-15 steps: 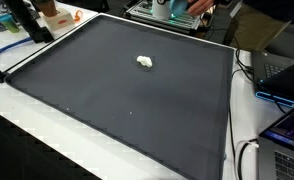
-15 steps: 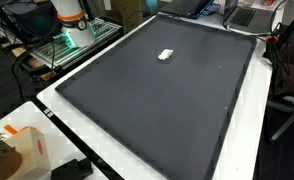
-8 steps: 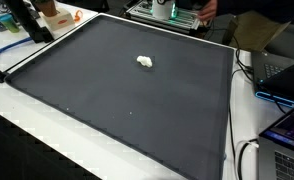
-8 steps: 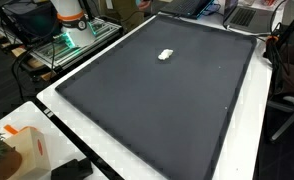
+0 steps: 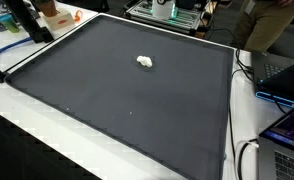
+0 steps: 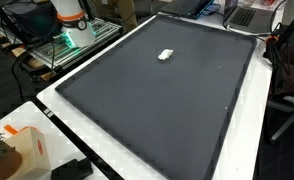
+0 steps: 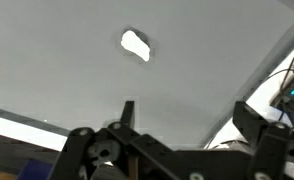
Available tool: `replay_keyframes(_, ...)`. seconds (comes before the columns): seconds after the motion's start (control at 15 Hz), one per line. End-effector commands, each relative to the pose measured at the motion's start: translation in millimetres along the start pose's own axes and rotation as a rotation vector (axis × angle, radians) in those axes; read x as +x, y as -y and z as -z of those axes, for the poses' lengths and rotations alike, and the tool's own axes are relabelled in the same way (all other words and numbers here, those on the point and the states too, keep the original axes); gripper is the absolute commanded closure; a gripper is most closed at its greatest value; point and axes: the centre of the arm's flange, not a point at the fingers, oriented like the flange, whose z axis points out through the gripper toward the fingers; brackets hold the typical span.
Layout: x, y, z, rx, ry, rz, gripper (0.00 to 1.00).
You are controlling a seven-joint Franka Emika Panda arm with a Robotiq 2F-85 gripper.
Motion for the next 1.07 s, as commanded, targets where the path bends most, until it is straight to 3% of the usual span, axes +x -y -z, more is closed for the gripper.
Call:
replay_keyframes(0.0, -3.0, -4.2, -13.4, -0.008, 0.015, -0.019, 0.0)
replay_keyframes(0.27, -9.1, -11.4, -37.7, -0.006, 0.047, -0.046, 0.0)
replay_keyframes(0.33, -7.7, -8.2, -40.1, -0.064, 0.055, -0.172, 0.0)
replay_keyframes(0.87, -5.4, 28.4, -71.3, -0.113, 0.095, -0.614, 0.0)
replay_keyframes(1.0, -5.6, 36.0, -91.9, -0.15, 0.052, -0.677, 0.0)
